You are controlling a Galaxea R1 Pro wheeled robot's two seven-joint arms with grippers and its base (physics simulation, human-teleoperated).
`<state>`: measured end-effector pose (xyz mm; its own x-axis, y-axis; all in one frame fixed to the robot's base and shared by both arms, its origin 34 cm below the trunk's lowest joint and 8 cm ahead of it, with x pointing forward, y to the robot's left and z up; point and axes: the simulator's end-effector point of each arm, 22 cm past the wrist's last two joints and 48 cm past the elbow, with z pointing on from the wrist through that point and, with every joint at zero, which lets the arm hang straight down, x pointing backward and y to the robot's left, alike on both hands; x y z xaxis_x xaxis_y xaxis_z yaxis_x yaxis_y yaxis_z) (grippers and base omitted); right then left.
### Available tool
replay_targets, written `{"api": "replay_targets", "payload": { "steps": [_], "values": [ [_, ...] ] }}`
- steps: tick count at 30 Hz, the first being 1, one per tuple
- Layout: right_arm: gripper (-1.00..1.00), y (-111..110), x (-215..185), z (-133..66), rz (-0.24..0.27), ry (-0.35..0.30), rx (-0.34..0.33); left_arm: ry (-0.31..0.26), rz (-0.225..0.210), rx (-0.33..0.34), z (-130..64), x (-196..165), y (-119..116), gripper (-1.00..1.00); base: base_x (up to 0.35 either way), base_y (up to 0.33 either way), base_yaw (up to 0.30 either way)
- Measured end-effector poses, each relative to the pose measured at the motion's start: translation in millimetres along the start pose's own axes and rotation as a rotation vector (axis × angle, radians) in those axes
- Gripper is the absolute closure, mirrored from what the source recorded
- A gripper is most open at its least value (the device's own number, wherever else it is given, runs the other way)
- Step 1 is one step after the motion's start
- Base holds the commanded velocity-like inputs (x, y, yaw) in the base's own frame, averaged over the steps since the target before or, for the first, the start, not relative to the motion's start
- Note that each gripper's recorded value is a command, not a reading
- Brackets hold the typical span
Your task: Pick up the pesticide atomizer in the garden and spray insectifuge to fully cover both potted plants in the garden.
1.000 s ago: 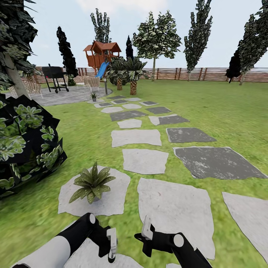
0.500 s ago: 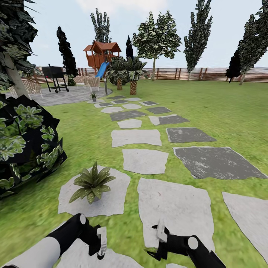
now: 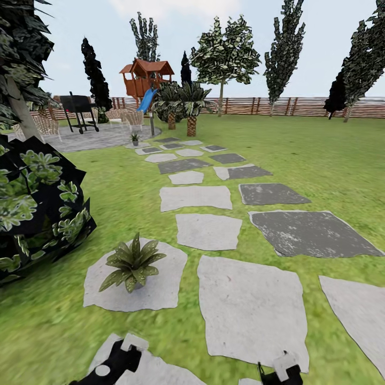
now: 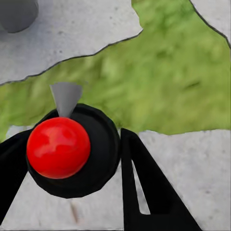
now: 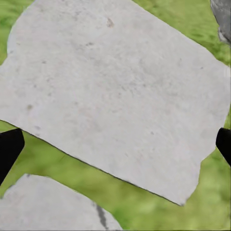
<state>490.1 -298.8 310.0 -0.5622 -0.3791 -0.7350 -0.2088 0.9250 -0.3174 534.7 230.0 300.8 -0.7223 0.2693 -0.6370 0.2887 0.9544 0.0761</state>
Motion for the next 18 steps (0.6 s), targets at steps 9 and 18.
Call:
{"api": "replay_targets", "payload": {
  "steps": [9,18],
  "values": [
    [-1.00,12,0,-19.0,0.064,-0.019,0.163,0.029,-0.051,-0.029,-11.5,42,-32,1.00,0.000,0.000,0.000],
    [-1.00,13,0,-19.8,0.075,-0.016,0.168,0.036,-0.063,-0.041,-12.9,47,-32,1.00,0.166,-0.211,0.000]
  ]
}}
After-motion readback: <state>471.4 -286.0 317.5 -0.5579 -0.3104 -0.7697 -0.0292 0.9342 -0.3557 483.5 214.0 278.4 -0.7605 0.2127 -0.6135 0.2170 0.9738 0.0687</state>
